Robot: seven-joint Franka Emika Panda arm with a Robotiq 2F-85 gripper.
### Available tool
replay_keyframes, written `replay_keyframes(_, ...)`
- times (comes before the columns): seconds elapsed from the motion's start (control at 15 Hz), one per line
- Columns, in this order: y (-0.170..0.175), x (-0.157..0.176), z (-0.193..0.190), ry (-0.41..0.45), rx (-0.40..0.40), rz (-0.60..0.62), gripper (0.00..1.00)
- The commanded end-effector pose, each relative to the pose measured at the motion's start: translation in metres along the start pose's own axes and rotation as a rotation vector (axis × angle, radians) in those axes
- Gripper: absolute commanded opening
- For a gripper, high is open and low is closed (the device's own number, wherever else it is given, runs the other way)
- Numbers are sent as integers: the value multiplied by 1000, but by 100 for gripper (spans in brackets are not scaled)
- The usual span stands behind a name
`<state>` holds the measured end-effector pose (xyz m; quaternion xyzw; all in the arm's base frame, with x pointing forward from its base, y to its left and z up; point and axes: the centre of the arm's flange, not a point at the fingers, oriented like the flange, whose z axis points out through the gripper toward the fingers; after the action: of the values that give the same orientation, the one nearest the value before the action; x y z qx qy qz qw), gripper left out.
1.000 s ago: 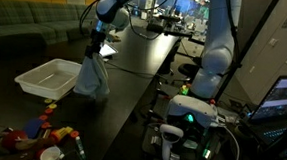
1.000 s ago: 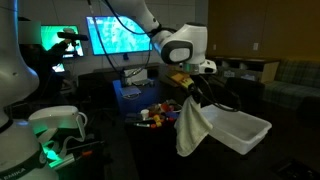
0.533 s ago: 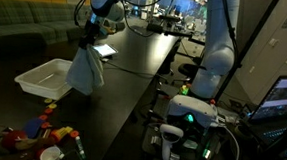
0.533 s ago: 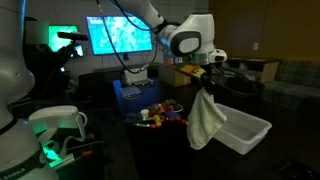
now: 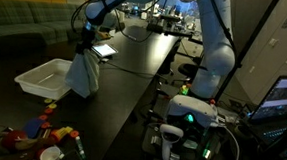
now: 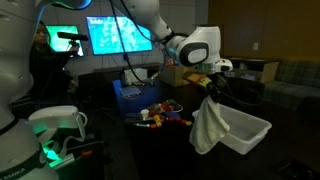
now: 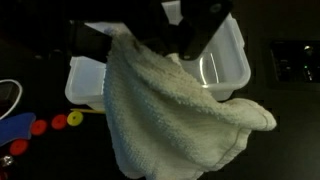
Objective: Use the cloth to push the objects on the counter to the left, then put it in the box
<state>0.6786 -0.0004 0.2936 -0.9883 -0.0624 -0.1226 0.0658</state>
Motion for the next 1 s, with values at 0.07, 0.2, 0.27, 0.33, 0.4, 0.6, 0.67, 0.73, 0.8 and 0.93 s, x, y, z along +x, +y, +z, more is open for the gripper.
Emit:
replay_keyframes(0.07, -5, -19, 54, -105, -42, -38, 8)
replay_keyframes(0.2, -7, -36, 84, -170, -56, -55, 8)
replay_keyframes(0.27, -8, -47, 96, -205, -56, -62, 8)
replay_keyframes(0.33, -10, -58, 111, -239, -58, -75, 8)
replay_keyframes(0.4, -12, -69, 124, -271, -57, -87, 8)
replay_keyframes(0.6, -13, -92, 157, -307, -54, -96, 8)
replay_keyframes(0.67, -12, -96, 162, -293, -62, -83, 8)
replay_keyframes(0.73, -10, -100, 170, -276, -60, -73, 8)
replay_keyframes(0.8, -8, -102, 176, -254, -58, -56, 8)
replay_keyframes(0.93, -4, -103, 186, -196, -74, -33, 8)
